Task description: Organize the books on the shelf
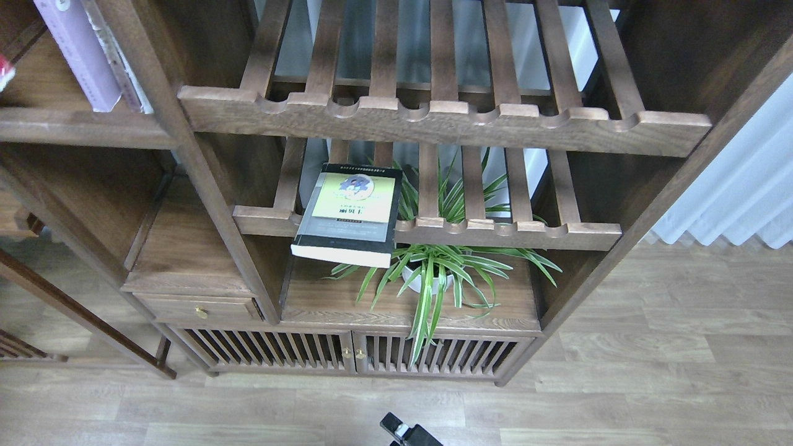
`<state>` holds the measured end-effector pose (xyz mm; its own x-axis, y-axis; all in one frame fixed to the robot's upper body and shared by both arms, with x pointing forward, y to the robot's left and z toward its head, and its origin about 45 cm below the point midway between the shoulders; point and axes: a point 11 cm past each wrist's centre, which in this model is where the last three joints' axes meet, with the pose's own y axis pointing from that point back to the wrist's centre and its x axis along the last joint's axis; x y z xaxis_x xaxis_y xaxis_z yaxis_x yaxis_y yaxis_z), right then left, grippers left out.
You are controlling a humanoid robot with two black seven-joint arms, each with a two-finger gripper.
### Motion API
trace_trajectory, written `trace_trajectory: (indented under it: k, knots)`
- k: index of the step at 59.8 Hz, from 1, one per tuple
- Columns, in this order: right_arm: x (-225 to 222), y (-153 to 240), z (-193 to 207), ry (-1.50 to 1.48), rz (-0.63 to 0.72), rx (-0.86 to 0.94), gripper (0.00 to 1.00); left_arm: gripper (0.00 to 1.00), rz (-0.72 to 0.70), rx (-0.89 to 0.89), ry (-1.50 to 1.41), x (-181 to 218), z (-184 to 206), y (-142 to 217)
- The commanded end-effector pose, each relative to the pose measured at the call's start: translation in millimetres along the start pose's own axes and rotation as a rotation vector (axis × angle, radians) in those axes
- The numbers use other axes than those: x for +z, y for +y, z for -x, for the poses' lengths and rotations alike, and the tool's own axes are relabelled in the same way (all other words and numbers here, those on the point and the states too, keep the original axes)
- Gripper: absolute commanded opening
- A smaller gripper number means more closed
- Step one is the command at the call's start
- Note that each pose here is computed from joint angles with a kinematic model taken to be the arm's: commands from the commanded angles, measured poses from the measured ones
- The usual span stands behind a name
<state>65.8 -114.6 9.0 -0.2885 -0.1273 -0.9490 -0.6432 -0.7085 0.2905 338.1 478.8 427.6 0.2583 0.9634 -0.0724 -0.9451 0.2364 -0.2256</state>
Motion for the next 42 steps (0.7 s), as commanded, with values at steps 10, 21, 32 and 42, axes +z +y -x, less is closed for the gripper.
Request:
trace_trajectory:
  k: [10, 21, 32, 42]
  knots:
    - [-1, 2, -1, -0.001, -0.003, 0.005, 0.99, 0.07, -0.006, 0.007, -0.065, -5, 5, -43]
    - [-2, 3, -2, 0.001, -0.008, 0.006, 0.99, 0.07, -0.003, 0.013, -0.095, 0, 9, -75]
    - [-2, 3, -2, -0.002, -0.009, 0.007, 0.99, 0.07, -0.030, -0.016, -0.063, -14, 24, -106]
    - [-2, 2, -1, -0.001, -0.009, 0.004, 0.99, 0.07, -0.059, -0.035, -0.043, -26, 33, -122]
